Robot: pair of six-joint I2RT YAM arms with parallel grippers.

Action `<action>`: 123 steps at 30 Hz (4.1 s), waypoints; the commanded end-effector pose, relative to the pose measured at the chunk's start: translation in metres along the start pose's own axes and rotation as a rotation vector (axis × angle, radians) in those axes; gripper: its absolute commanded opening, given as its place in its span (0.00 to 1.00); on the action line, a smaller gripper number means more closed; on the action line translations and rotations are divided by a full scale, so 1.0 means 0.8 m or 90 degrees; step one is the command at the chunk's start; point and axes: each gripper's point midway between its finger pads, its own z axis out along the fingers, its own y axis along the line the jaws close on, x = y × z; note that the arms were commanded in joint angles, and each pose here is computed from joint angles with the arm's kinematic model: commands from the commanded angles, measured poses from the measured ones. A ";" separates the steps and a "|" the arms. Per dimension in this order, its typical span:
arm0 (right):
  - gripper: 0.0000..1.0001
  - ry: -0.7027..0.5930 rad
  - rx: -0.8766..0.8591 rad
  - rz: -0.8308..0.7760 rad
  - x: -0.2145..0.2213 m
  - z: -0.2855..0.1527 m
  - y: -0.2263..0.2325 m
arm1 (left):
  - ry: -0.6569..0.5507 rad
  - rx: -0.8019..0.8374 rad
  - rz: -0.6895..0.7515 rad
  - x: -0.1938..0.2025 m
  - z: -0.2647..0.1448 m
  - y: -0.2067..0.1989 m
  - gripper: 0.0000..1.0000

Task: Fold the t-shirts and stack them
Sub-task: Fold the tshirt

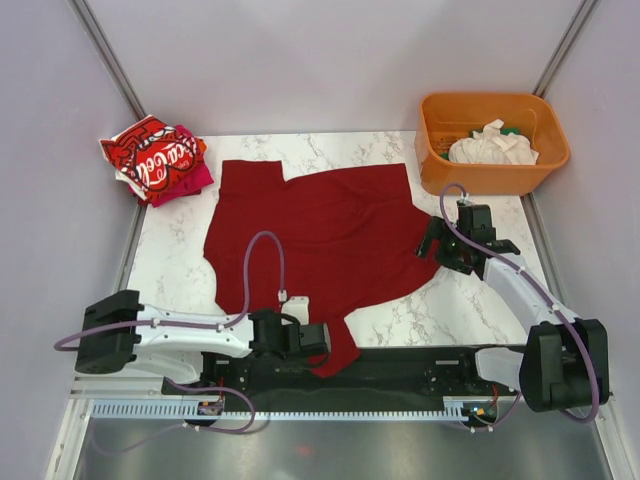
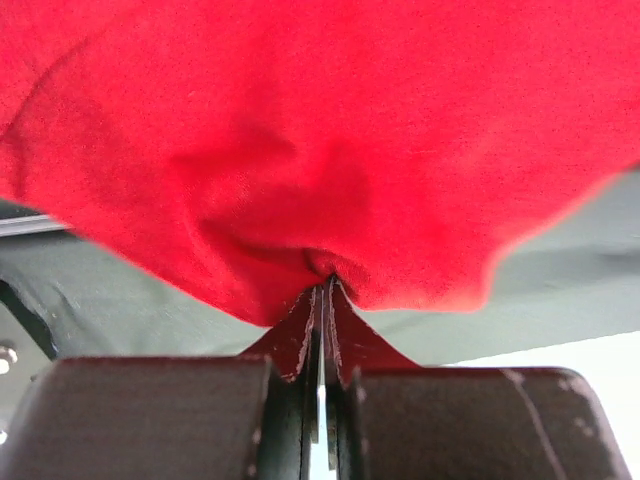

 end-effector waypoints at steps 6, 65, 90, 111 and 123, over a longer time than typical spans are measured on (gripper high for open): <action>0.98 0.026 -0.028 0.040 0.041 0.001 -0.003 | -0.146 0.065 -0.066 -0.094 -0.081 -0.011 0.02; 0.72 0.096 -0.013 0.182 0.137 -0.001 -0.030 | -0.302 0.061 -0.146 -0.164 -0.217 0.101 0.02; 0.98 0.137 0.006 -0.071 -0.047 0.032 0.050 | -0.321 0.060 -0.152 -0.171 -0.222 0.102 0.02; 0.73 0.025 0.073 0.013 0.002 0.032 -0.018 | -0.301 0.049 -0.127 -0.166 -0.208 0.097 0.02; 0.49 0.052 0.091 0.024 0.002 0.074 -0.037 | -0.299 0.040 -0.122 -0.167 -0.206 0.095 0.02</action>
